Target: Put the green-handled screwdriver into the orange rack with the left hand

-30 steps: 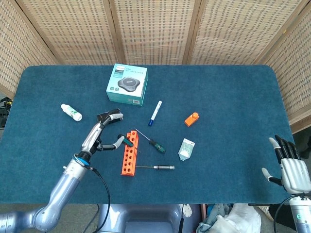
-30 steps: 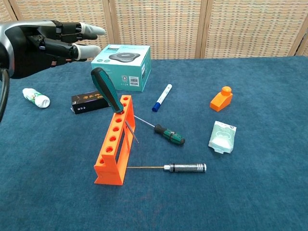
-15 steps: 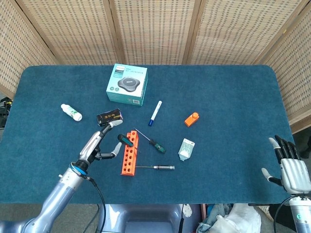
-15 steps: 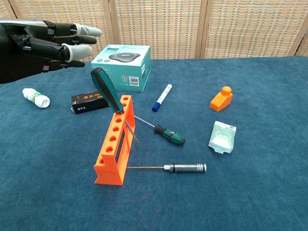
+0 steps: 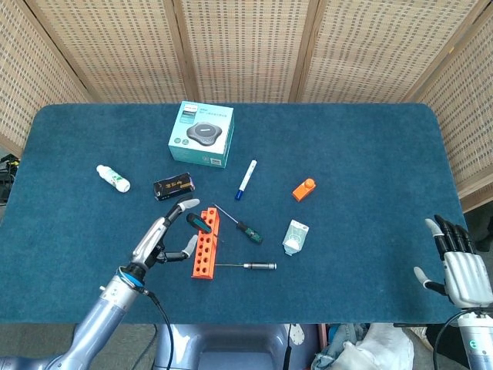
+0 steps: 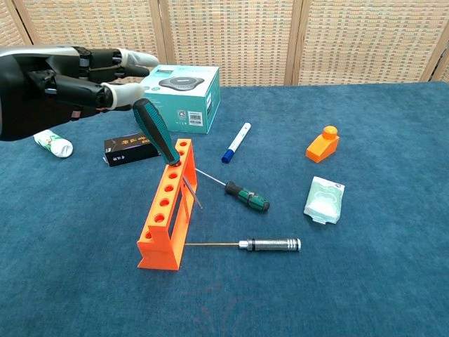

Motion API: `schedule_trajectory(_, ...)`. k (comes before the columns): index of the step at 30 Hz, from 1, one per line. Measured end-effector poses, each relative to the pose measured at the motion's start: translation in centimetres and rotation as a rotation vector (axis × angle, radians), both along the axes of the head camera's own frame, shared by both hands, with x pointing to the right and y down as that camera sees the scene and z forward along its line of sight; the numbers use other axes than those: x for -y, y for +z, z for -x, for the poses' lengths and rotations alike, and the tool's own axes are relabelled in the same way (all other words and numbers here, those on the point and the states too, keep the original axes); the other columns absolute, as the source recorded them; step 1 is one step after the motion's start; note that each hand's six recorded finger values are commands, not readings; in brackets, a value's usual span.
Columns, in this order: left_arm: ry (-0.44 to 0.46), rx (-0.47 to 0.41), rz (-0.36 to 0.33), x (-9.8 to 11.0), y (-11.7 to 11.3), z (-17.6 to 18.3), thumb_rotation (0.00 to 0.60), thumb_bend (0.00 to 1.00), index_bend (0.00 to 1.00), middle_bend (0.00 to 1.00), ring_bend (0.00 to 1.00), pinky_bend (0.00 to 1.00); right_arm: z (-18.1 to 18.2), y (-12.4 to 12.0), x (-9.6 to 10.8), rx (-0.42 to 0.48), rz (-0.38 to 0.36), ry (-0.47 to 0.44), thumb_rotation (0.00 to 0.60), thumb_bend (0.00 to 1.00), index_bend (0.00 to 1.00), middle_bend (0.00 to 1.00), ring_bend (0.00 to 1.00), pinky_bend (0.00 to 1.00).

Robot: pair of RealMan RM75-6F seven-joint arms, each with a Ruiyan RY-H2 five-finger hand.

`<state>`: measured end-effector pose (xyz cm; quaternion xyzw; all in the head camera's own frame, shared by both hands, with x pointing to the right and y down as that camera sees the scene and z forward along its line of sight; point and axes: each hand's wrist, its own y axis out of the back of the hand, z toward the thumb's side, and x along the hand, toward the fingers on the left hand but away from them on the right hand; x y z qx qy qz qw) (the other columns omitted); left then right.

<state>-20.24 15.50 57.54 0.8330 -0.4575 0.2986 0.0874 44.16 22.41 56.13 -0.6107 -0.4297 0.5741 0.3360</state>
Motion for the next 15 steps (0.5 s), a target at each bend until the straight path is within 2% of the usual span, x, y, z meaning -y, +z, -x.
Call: schedule_trajectory(15,0.022,-0.046,0.001,-0.3,-0.3,-1.7,0.600,0.49,0.12,0.00,0.00,0.00,0.1,-0.1,0.0,0.003,0.000,-0.004,0.600,0.24,0.00,0.00,0.00,0.00)
